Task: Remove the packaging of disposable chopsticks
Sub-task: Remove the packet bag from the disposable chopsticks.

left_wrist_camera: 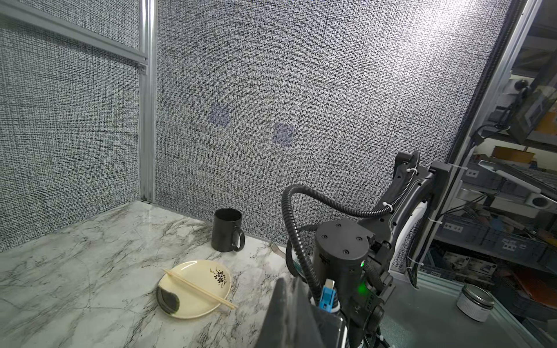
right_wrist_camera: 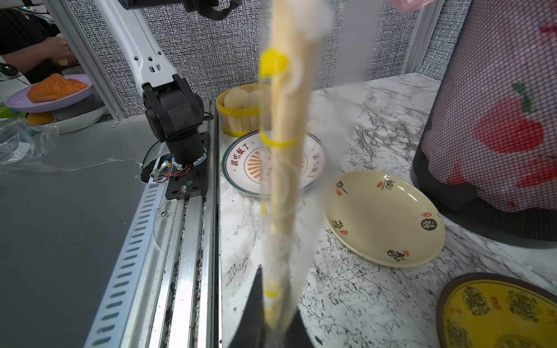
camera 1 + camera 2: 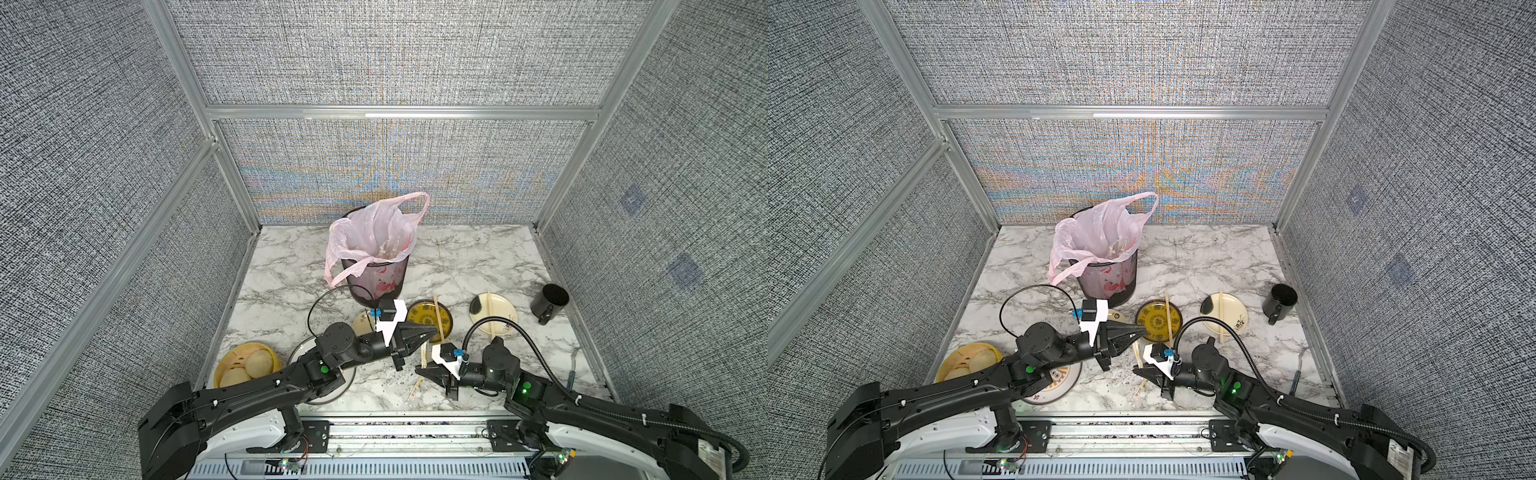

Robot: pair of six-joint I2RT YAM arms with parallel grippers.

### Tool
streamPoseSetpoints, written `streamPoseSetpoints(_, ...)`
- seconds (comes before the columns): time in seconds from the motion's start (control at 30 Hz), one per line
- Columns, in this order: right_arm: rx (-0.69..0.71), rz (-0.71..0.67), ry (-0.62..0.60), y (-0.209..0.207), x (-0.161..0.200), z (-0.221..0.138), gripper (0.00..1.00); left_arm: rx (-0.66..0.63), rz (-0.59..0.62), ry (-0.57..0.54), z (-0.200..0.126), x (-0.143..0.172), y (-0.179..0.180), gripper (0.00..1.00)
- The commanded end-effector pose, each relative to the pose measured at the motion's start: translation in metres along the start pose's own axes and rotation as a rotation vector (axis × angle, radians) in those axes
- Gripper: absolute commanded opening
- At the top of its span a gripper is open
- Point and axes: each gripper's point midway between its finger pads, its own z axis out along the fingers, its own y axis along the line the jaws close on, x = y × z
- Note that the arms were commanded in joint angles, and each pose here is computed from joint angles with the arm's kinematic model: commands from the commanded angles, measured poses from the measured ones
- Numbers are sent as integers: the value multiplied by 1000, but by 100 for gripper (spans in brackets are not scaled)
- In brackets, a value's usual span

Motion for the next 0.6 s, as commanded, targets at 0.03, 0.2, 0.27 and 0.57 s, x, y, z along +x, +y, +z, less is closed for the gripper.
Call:
streamPoseSetpoints(0.03,-1,-18,-51,1,-14,-1,0,-7,-7,15,2,7,3,4)
streamPoseSetpoints(0.2,0,-20,-62,1,-16,-2,0,-9,-10,29,2,14,5,4)
streamPoseSetpoints(0.27,2,-22,-67,1,-17,-3,0,-9,-12,29,1,15,5,4)
streamPoseSetpoints(0.57,6,-31,-101,1,-22,-4,0,27,-9,49,2,22,0,7)
